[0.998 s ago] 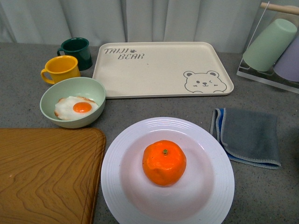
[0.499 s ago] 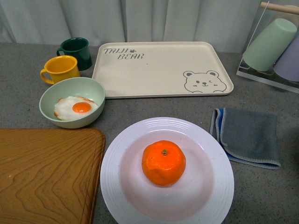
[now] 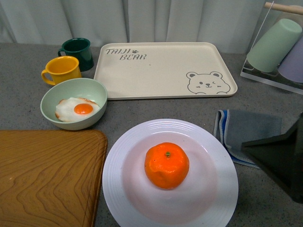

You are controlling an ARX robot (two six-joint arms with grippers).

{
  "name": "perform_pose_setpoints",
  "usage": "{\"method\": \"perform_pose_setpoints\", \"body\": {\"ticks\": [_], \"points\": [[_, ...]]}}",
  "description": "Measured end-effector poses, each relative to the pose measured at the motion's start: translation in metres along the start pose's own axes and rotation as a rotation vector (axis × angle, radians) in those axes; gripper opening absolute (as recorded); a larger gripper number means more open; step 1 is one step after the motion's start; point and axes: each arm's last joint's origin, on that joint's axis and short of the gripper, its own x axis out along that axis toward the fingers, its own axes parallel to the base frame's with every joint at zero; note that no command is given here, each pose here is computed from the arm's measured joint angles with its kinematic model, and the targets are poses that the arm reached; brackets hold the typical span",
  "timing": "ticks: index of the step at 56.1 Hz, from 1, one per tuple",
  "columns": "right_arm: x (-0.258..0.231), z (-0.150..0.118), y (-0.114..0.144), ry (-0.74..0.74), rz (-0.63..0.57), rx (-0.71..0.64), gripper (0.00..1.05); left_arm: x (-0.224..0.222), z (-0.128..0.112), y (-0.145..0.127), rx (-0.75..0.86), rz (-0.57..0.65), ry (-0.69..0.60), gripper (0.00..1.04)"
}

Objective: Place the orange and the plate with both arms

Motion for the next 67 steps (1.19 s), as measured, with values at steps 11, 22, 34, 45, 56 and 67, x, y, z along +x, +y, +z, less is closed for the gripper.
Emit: {"method": "perform_pose_setpoints", "body": {"ticks": [11,22,34,45,56,67], "points": [[0.022,-0.001,-0.015,0.179,-0.002,0.180,0.95,0.000,0.000,0.000,0.000,0.000,0.000,0.98],[0.040,-0.002,-0.033,0.229,0.015,0.316,0.95,0.000,0.000,0.000,0.000,0.000,0.000,0.98],[0.062,0.002,-0.041,0.225,0.055,0.414,0.95,0.000,0.000,0.000,0.000,0.000,0.000,0.98],[0.081,-0.004,-0.040,0.260,0.082,0.476,0.95,0.000,0.000,0.000,0.000,0.000,0.000,0.98],[0.098,-0.005,-0.035,0.269,0.116,0.527,0.95,0.000,0.000,0.000,0.000,0.000,0.000,0.98],[0.109,-0.007,-0.034,0.292,0.102,0.565,0.95,0.000,0.000,0.000,0.000,0.000,0.000,0.98]]}}
